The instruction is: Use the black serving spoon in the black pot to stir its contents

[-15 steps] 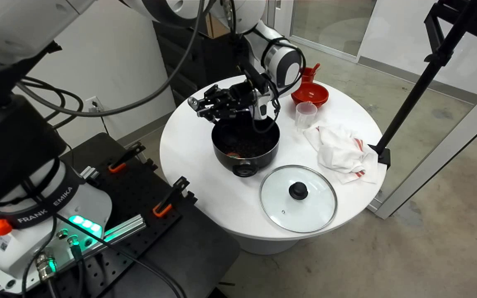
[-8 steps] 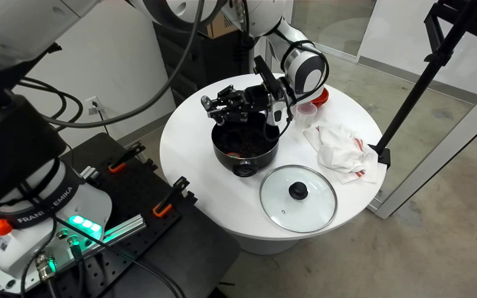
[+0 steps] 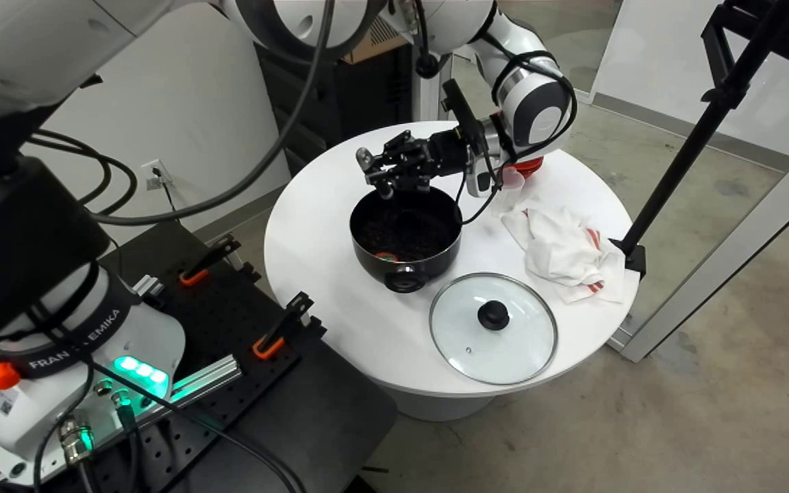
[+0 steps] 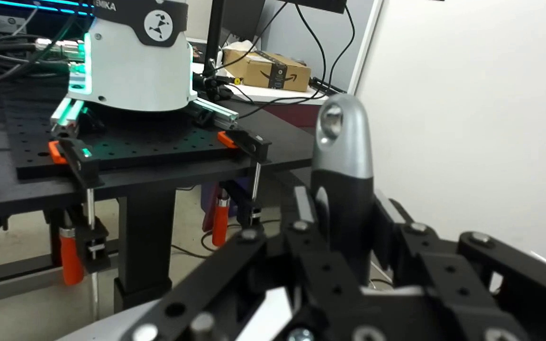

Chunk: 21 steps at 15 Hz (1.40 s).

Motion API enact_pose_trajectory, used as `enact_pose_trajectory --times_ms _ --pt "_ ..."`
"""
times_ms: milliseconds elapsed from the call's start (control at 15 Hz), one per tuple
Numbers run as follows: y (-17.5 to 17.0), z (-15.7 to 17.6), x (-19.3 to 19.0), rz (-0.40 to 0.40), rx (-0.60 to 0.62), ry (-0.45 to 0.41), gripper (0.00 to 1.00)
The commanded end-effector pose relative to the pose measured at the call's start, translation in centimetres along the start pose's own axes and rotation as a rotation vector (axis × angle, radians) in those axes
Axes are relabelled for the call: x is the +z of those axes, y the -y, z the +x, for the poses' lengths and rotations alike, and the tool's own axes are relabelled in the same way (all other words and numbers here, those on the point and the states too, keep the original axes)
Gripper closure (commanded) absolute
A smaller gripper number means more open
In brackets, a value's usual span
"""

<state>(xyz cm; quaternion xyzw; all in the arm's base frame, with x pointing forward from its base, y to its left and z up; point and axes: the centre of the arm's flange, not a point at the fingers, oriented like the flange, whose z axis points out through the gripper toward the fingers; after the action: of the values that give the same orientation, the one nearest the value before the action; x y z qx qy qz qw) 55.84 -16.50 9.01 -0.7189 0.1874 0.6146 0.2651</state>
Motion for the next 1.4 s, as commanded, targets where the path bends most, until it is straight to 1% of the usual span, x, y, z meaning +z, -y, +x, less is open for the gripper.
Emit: enact_pose_trajectory --times_ms 0,133,267,600,733,867,1067,1133,1333 --pt "2.7 0.7 -1.3 -0.006 0.002 -0.048 0.92" --pt "4.0 1.4 -0.5 -0.034 -0.002 -0.051 0.92" --pt "5.5 2.4 1.0 -0.068 -0.021 -0.035 0.92" --pt "9.0 4.3 6.2 -0.159 -0.063 0.054 0.92" --pt "9.8 4.5 8.3 -0.212 -0.072 0.091 0.92" --pt "10.0 4.3 10.2 -0.269 -0.082 0.129 0.92" --pt "9.2 3.0 12.0 -0.334 -0.102 0.199 0.92" --pt "8.8 2.5 12.3 -0.347 -0.105 0.222 0.92" --pt "7.0 0.2 12.1 -0.337 -0.096 0.281 0.92"
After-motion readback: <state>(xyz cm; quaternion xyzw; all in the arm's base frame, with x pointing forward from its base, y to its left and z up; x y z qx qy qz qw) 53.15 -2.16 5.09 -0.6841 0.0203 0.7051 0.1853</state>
